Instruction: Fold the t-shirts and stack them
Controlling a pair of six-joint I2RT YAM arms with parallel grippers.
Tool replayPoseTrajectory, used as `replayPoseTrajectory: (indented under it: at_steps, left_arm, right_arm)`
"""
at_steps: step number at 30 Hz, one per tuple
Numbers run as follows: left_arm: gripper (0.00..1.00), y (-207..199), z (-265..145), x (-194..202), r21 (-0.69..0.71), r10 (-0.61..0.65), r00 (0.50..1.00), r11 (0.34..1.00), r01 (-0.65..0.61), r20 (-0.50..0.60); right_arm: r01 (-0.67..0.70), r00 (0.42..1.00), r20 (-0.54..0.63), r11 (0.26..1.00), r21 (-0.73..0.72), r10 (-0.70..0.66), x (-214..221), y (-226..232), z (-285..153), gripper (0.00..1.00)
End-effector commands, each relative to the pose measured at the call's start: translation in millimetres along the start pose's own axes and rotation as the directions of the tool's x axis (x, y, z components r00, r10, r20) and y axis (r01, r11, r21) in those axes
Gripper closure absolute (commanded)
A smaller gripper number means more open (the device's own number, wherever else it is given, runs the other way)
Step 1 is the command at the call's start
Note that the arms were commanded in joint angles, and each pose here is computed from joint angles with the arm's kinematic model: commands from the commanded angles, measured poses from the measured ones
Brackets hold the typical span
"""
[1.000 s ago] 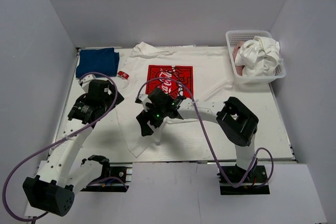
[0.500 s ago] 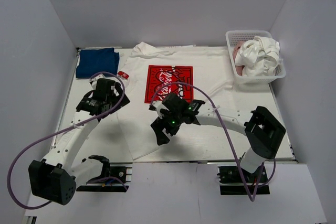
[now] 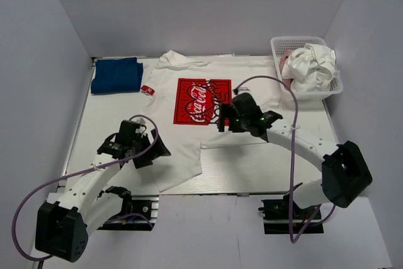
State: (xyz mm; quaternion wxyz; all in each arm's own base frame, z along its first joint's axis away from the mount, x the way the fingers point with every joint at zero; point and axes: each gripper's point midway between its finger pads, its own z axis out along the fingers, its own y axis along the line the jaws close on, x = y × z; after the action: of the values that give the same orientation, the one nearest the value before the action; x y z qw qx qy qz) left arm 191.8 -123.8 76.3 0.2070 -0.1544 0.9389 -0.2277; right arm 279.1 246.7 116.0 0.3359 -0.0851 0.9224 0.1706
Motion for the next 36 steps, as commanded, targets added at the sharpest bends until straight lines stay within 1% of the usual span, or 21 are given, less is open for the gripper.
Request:
replayPoseTrajectory:
  at_steps: [1, 2, 3, 4, 6, 8, 9, 10, 12, 13, 15, 20, 23, 24, 25, 26, 27, 31, 34, 35, 36]
  left_arm:
    - [0.00, -11.2, 5.3, 49.9, 0.157, 0.011, 0.977, 0.987, 0.023, -0.212]
    - [0.00, -11.8, 5.9, 54.5, 0.166, 0.016, 0.970, 0.986, 0.025, -0.242]
    - [0.00, -6.9, 5.6, 63.1, 0.139, -0.003, 0.957, 0.989, 0.045, -0.289]
    - [0.00, -0.9, 7.0, 72.4, 0.111, -0.014, 0.945, 0.992, 0.053, -0.327]
    - [0.00, 2.8, 5.5, 82.0, 0.078, -0.050, 0.923, 0.993, 0.086, -0.381]
    - [0.00, 12.3, 3.6, 76.9, -0.004, -0.078, 0.931, 0.997, 0.082, -0.357]
    - [0.00, 13.1, -2.2, 82.3, -0.025, -0.083, 0.920, 0.997, 0.079, -0.384]
    - [0.00, 11.8, -6.2, 79.3, -0.042, -0.098, 0.922, 0.995, 0.089, -0.374]
    - [0.00, 25.4, -12.5, 67.3, -0.157, -0.109, 0.939, 0.986, 0.060, -0.325]
    - [0.00, 39.1, -21.2, 73.4, -0.246, -0.136, 0.929, 0.968, 0.050, -0.345]
    - [0.00, 48.5, -25.0, 70.9, -0.306, -0.147, 0.935, 0.951, 0.044, -0.324]
    - [0.00, 41.7, -16.9, 71.1, -0.256, -0.144, 0.941, 0.965, 0.064, -0.307]
    - [0.00, 40.6, -13.0, 76.0, -0.242, -0.150, 0.936, 0.967, 0.073, -0.317]
    - [0.00, 37.3, -10.9, 74.4, -0.233, -0.151, 0.939, 0.969, 0.079, -0.308]
    - [0.00, 33.8, -8.1, 78.3, -0.208, -0.154, 0.932, 0.974, 0.088, -0.329]
    - [0.00, 28.5, -1.9, 76.6, -0.175, -0.142, 0.937, 0.980, 0.090, -0.318]
    - [0.03, 25.9, 1.7, 75.5, -0.170, -0.152, 0.935, 0.980, 0.102, -0.320]
    - [0.08, 27.2, 15.1, 86.5, -0.182, -0.144, 0.920, 0.980, 0.081, -0.366]
    - [0.13, 32.6, 21.2, 96.7, -0.201, -0.147, 0.908, 0.977, 0.071, -0.393]
    - [0.16, 34.9, 22.2, 98.4, -0.213, -0.141, 0.908, 0.975, 0.058, -0.396]
    - [0.27, 33.8, 23.7, 100.1, -0.208, -0.128, 0.907, 0.977, 0.046, -0.402]
  right_arm:
    - [-0.255, 0.967, 0.065, 0.953, 0.165, 0.247, -0.3, -58.5, -8.5, 0.10]
    - [-0.279, 0.960, 0.062, 0.942, 0.184, 0.272, 8.2, -68.0, -8.9, 0.10]
    - [-0.325, 0.944, 0.115, 0.929, 0.178, 0.308, -2.1, -77.0, -19.5, 0.10]
    - [-0.351, 0.936, 0.116, 0.913, 0.209, 0.333, 8.3, -88.8, -18.9, 0.10]
    - [-0.410, 0.909, 0.186, 0.885, 0.222, 0.374, -0.5, -106.9, -30.2, 0.10]
    - [-0.438, 0.895, 0.206, 0.867, 0.237, 0.395, 1.7, -121.7, -34.3, 0.10]
    - [-0.437, 0.895, 0.215, 0.869, 0.233, 0.392, 0.9, -123.3, -36.0, 0.10]
    - [-0.445, 0.891, 0.214, 0.864, 0.235, 0.401, 2.3, -126.3, -35.8, 0.10]
    - [-0.455, 0.886, 0.216, 0.860, 0.232, 0.410, 1.6, -131.9, -36.2, 0.10]
    - [-0.463, 0.883, 0.216, 0.854, 0.239, 0.418, 2.2, -136.3, -35.6, 0.10]
    - [-0.470, 0.879, 0.210, 0.853, 0.226, 0.428, 1.9, -138.6, -33.8, 0.10]
    - [-0.499, 0.865, 0.196, 0.835, 0.232, 0.462, 8.6, -148.2, -29.8, 0.10]
    - [-0.544, 0.837, 0.224, 0.801, 0.251, 0.499, 10.5, -159.6, -34.1, 0.10]
    - [-0.576, 0.816, 0.247, 0.775, 0.260, 0.523, 11.3, -166.5, -37.5, 0.10]
    - [-0.594, 0.802, 0.264, 0.762, 0.257, 0.536, 11.3, -168.7, -40.5, 0.10]
    - [-0.610, 0.790, 0.281, 0.746, 0.267, 0.545, 12.0, -174.6, -43.3, 0.10]
    - [-0.638, 0.766, 0.310, 0.725, 0.259, 0.564, 14.9, -177.6, -49.3, 0.10]
    - [-0.687, 0.718, 0.414, 0.666, 0.290, 0.560, 17.7, -200.3, -69.8, 0.10]
    - [-0.705, 0.697, 0.473, 0.636, 0.314, 0.540, 16.6, -212.4, -87.2, 0.10]
    - [-0.703, 0.701, 0.471, 0.629, 0.330, 0.536, 20.5, -214.8, -90.1, 0.10]
    - [-0.712, 0.690, 0.492, 0.623, 0.325, 0.531, 18.5, -216.9, -96.0, 0.10]
